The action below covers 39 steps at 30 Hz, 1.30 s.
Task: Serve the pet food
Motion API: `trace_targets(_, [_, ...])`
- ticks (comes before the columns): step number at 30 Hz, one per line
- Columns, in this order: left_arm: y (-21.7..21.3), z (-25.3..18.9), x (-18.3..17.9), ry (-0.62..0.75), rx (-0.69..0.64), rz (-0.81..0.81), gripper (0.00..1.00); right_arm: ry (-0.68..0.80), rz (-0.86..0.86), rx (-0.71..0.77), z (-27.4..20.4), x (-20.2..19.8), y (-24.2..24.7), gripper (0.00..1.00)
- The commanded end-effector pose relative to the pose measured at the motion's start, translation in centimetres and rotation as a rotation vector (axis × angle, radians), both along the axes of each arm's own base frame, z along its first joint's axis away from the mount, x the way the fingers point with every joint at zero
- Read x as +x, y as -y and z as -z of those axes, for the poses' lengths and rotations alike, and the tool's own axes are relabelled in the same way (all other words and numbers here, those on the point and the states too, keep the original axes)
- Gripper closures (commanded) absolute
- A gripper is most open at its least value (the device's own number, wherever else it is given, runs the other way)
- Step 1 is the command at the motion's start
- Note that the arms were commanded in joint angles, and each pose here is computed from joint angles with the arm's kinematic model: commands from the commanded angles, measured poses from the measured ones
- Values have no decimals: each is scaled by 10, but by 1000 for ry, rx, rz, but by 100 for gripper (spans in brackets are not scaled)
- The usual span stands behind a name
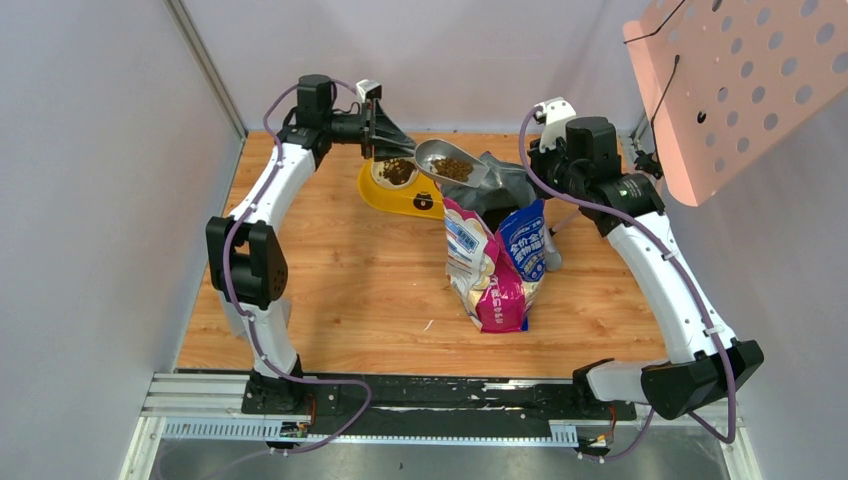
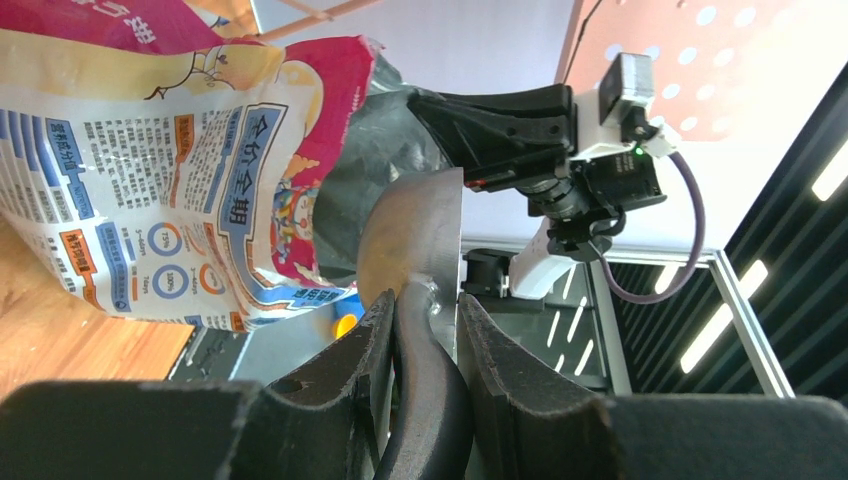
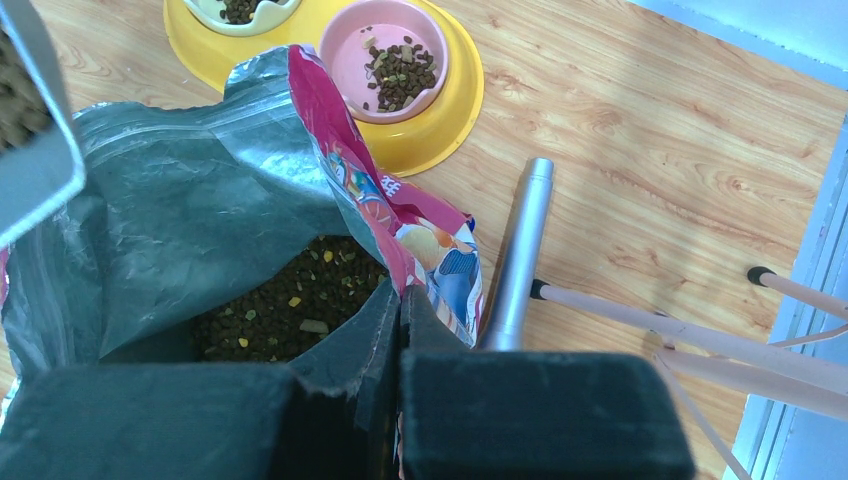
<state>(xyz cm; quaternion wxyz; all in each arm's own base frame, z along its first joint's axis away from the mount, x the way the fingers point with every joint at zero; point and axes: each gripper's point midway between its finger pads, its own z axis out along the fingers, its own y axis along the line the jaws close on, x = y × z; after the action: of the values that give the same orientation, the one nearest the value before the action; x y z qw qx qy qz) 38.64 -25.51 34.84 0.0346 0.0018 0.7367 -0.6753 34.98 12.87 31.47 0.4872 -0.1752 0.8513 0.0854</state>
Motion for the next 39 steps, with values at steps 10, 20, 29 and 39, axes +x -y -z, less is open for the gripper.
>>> trace_targets(10, [-20,-49,-11,163,-39,-20,100,109,-22,34,-35,12,-6,100])
trace_targets(20, [-57,-51,27,247,-29,-141,100,163,37,-54,-42,-2,20,100])
trace_targets(29, [-62,-31,58,284,7,-207,100,133,72,-92,-24,-12,40,100])
trace_targets(39, [-68,24,109,263,168,-355,100,105,49,-113,-19,-24,43,100])
